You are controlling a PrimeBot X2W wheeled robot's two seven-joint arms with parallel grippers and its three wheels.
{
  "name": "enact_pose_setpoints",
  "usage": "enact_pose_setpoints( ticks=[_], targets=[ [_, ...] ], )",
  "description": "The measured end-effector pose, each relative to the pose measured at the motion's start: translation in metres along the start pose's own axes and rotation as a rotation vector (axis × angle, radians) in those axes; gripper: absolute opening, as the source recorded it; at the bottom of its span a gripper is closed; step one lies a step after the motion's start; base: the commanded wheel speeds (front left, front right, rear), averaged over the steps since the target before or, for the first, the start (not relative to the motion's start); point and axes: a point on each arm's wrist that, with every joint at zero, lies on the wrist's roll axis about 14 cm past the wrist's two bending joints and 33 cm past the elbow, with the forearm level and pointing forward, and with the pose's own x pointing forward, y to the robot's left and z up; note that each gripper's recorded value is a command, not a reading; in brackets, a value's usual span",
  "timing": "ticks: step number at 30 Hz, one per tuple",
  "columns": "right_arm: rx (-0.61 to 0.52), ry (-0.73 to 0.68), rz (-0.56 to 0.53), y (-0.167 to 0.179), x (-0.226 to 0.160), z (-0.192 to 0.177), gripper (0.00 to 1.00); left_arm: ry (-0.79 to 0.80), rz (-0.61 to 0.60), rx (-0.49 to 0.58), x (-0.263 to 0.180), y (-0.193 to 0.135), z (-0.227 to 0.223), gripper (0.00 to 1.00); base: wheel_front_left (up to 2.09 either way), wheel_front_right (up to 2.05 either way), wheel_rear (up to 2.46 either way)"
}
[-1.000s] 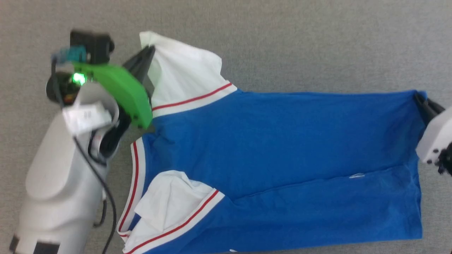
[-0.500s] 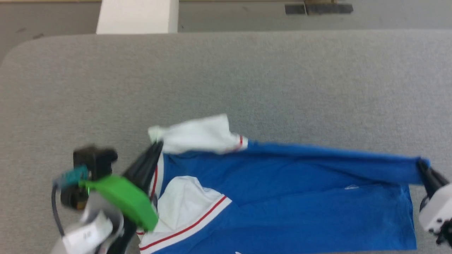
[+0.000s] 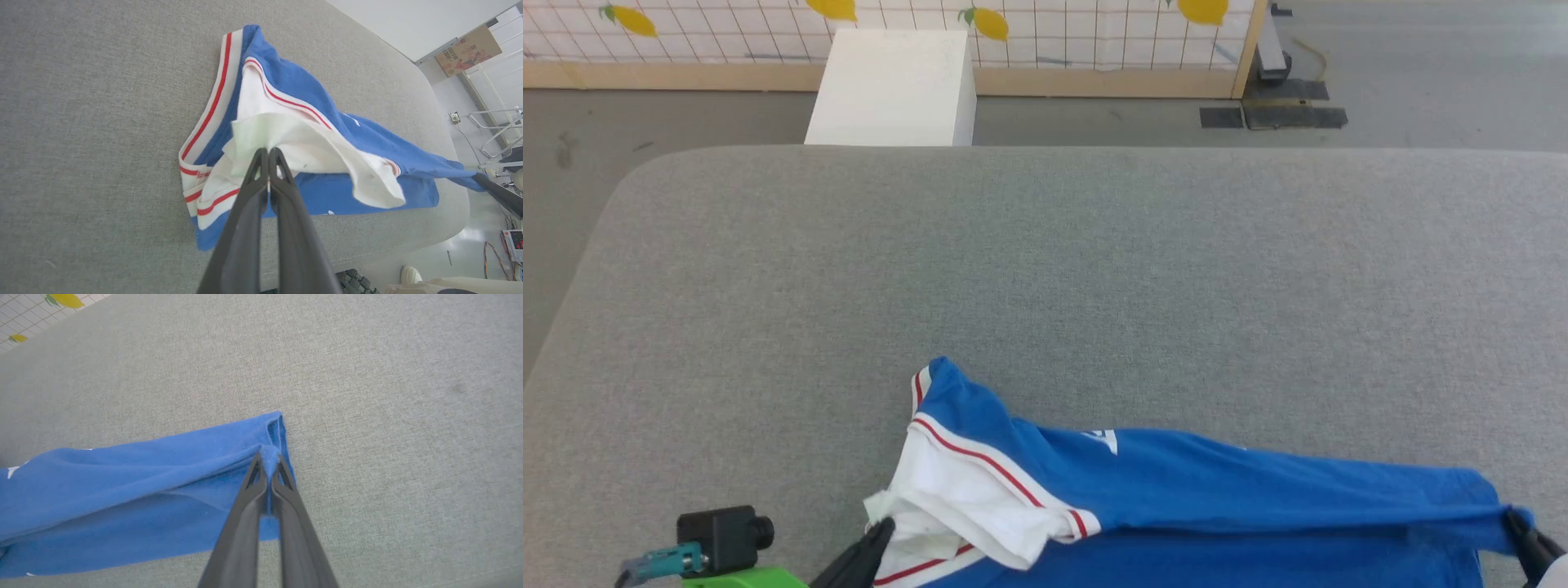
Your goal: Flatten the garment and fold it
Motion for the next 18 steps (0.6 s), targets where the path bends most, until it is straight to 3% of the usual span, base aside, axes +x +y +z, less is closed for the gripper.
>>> enact_pose_setpoints(
  ticks=[6,15,17,18],
  targets=[
    [-0.015,0.087,0.014,0.007,0.002,-0.022,0.00,0.077,0.030,-0.016,0.004,0.009,-0.023,0.00,0.00,0.00,0.00],
    [-0.039,0.233,0.040,0.024,0.032,-0.059,0.00,0.199,0.099,0.011,0.046,0.042,-0.043,0.00,0.00,0.00,0.00],
    [-0.047,0.258,0.031,0.022,0.037,-0.064,0.07,0.220,0.118,0.004,0.054,0.049,-0.048,0.00,0.00,0.00,0.00],
    [-0.047,0.263,0.028,0.022,0.040,-0.065,0.13,0.233,0.125,0.010,0.058,0.051,-0.050,0.10,0.00,0.00,0.00]
  ],
)
